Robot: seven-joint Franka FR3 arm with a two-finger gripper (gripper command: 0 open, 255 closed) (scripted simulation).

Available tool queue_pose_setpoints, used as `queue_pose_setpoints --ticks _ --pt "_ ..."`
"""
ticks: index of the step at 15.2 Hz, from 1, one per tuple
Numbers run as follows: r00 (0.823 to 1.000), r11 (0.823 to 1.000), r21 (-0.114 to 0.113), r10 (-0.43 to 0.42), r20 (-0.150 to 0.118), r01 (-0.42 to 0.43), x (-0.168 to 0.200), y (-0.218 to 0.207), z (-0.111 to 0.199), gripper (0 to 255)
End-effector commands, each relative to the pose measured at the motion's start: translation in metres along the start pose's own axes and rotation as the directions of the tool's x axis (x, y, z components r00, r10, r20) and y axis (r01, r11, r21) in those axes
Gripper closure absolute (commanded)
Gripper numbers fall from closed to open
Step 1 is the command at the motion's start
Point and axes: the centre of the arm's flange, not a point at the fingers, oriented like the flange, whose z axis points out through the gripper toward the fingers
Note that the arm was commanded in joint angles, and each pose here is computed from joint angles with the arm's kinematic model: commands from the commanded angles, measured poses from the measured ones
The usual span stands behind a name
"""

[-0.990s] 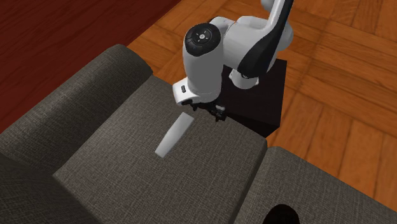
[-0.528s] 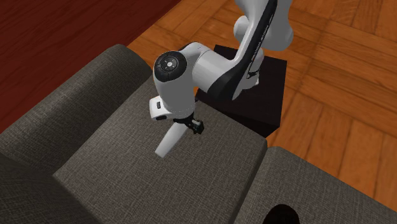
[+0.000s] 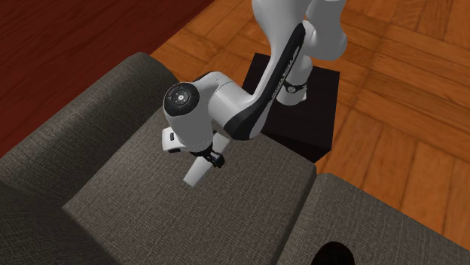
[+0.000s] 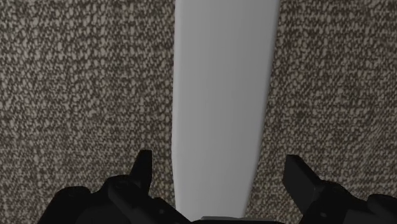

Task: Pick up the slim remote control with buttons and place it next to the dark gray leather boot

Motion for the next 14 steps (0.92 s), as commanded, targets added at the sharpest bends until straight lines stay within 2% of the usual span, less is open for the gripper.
queue_pose_setpoints --ticks 1,4,11,12,14 --pt "1.000 1.000 0.000 0.000 -0.001 0.000 0.000 -0.001 0.011 0" --pt "1.000 1.000 0.000 0.000 -0.001 0.000 0.000 -0.001 0.024 0" --pt "1.000 1.000 0.000 0.000 -0.001 0.000 0.000 -0.001 0.024 0" --pt "1.000 1.000 0.000 0.000 -0.001 0.000 0.000 -0.001 0.024 255" --pt "1.000 1.000 0.000 0.000 -0.001 0.000 0.000 -0.001 0.024 255"
